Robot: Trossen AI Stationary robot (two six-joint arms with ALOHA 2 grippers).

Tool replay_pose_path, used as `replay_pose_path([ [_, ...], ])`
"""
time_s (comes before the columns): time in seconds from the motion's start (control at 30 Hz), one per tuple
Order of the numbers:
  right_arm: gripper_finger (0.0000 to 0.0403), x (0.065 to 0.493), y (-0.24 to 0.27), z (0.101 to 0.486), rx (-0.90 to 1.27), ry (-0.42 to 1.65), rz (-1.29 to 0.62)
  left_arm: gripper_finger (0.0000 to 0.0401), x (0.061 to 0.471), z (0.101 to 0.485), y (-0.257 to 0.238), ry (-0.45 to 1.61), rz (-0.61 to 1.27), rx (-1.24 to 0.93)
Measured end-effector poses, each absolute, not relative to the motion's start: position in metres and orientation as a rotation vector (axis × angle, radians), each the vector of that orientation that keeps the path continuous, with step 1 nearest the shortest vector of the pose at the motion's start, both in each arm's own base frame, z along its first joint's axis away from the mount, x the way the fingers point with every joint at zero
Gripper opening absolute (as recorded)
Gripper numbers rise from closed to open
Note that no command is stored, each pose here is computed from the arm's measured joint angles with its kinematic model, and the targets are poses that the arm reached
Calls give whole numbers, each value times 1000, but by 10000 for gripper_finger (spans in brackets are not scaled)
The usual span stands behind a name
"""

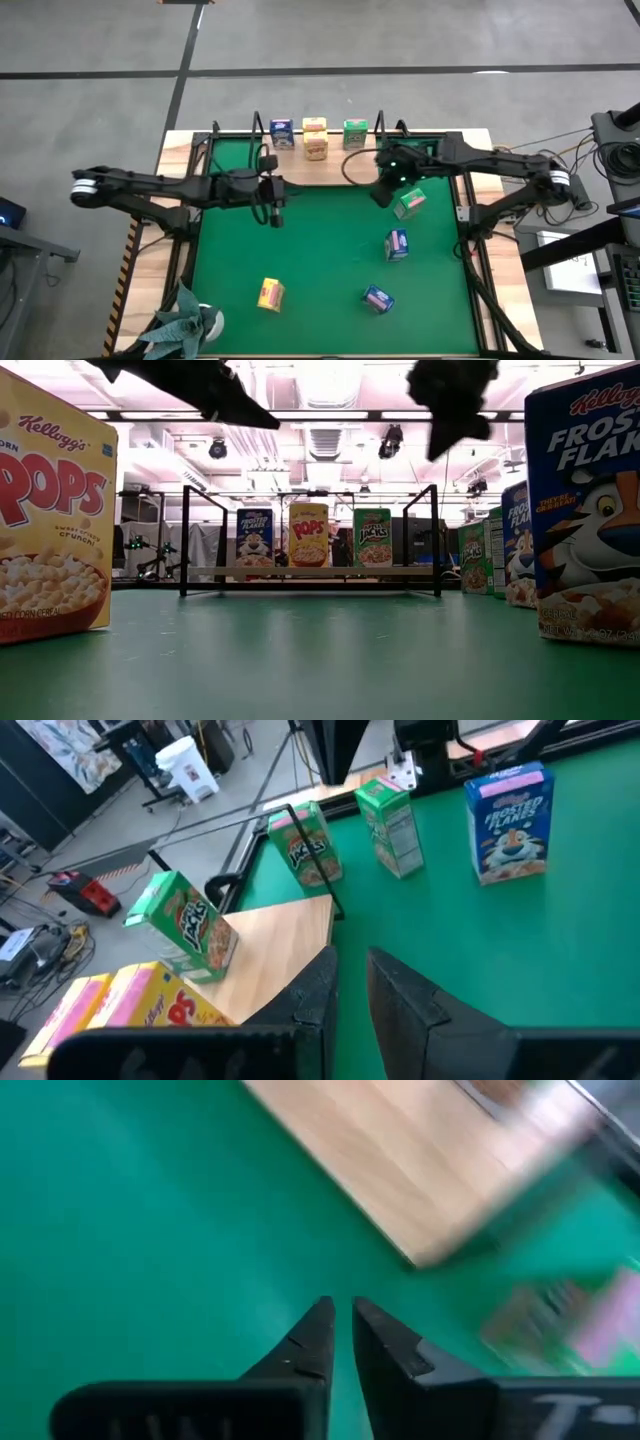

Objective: Stack cereal on shelf
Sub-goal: Put the top green cereal box on the shelf aligned with the other green cereal box

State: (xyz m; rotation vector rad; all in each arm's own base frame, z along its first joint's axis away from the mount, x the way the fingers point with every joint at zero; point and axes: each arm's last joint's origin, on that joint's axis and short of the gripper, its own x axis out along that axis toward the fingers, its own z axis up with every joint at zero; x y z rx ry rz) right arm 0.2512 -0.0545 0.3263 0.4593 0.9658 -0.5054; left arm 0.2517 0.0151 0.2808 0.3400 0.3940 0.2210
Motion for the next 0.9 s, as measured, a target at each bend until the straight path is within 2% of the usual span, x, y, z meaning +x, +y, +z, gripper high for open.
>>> replay_pose_path([
  [0.13,66,228,-62,327,483,1037,-714,38,249,282,15,397,222,339],
  [0.27,122,213,-80,328,484,1049,-892,38,249,282,15,406,223,340],
  [0.43,192,206,-110,322,503,1081,-972,38,249,280,15,414,219,358],
  [0.57,232,201,-133,315,555,1124,-992,38,249,281,15,417,218,384],
  [0.73,265,202,-149,304,579,1181,-986,38,247,282,18,430,290,433],
  [0.9,280,209,-155,291,580,1237,-984,38,246,282,20,452,362,451],
])
